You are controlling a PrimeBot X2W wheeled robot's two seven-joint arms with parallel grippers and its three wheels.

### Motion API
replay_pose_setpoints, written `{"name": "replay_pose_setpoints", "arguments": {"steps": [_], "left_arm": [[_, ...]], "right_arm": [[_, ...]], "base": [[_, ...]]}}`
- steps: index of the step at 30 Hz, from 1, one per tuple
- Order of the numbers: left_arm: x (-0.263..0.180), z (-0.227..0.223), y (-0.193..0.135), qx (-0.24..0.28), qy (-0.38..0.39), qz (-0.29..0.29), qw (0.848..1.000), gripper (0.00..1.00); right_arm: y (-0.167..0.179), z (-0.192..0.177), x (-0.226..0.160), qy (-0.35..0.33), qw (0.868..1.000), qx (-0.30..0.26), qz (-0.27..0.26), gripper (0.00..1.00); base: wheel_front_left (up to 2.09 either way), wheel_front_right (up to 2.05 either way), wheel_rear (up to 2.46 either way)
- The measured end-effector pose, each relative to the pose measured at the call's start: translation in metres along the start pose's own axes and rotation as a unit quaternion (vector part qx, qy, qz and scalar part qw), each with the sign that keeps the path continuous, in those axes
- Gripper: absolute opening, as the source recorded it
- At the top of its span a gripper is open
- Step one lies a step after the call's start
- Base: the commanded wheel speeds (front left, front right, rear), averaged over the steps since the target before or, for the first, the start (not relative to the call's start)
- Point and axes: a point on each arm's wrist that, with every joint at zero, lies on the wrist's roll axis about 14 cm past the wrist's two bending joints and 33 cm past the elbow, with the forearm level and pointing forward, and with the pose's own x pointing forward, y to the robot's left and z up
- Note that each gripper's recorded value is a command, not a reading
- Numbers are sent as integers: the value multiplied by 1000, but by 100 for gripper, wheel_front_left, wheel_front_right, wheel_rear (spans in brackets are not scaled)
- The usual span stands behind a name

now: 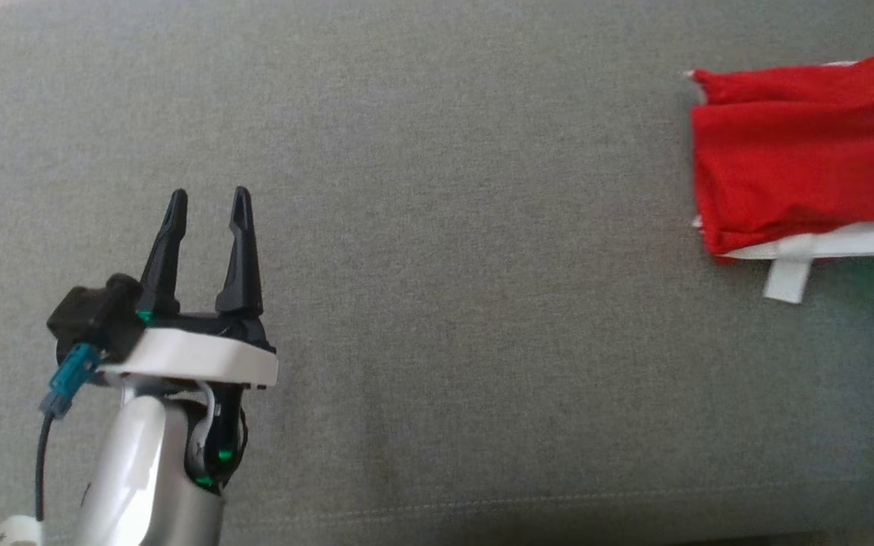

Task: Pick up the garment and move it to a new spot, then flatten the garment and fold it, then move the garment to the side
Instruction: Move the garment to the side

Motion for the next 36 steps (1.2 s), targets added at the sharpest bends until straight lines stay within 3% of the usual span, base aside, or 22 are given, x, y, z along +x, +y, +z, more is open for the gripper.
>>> {"name": "replay_pose_setpoints", "arguments": {"steps": [9, 14, 15, 16, 21, 30, 36], "left_arm": [[2, -16, 8, -1, 19, 7, 1000, 100], [6, -17, 10, -1, 19, 8, 1000, 100], [7, -17, 10, -2, 19, 7, 1000, 100], [8, -17, 10, -2, 19, 7, 1000, 100], [8, -17, 7, -2, 18, 2, 1000, 100], [6, -3, 2, 0, 3, -4, 1000, 100], [0, 18, -2, 3, -22, -7, 1000, 100]], "right_arm": [[-37, -17, 8, 52, 997, -8, -61, 0], [-24, -30, 10, 66, 996, 15, -64, 0], [-20, -31, 10, 65, 996, 19, -63, 59], [-18, -31, 10, 64, 996, 25, -64, 100], [-19, -18, 7, 42, 995, 39, -79, 100], [2, 46, -3, -68, 993, 66, -73, 100], [41, 107, -25, -180, 974, 138, -29, 100]], "base": [[0, 0, 0], [0, 0, 0], [0, 0, 0], [0, 0, 0], [0, 0, 0], [0, 0, 0], [0, 0, 0]]}}
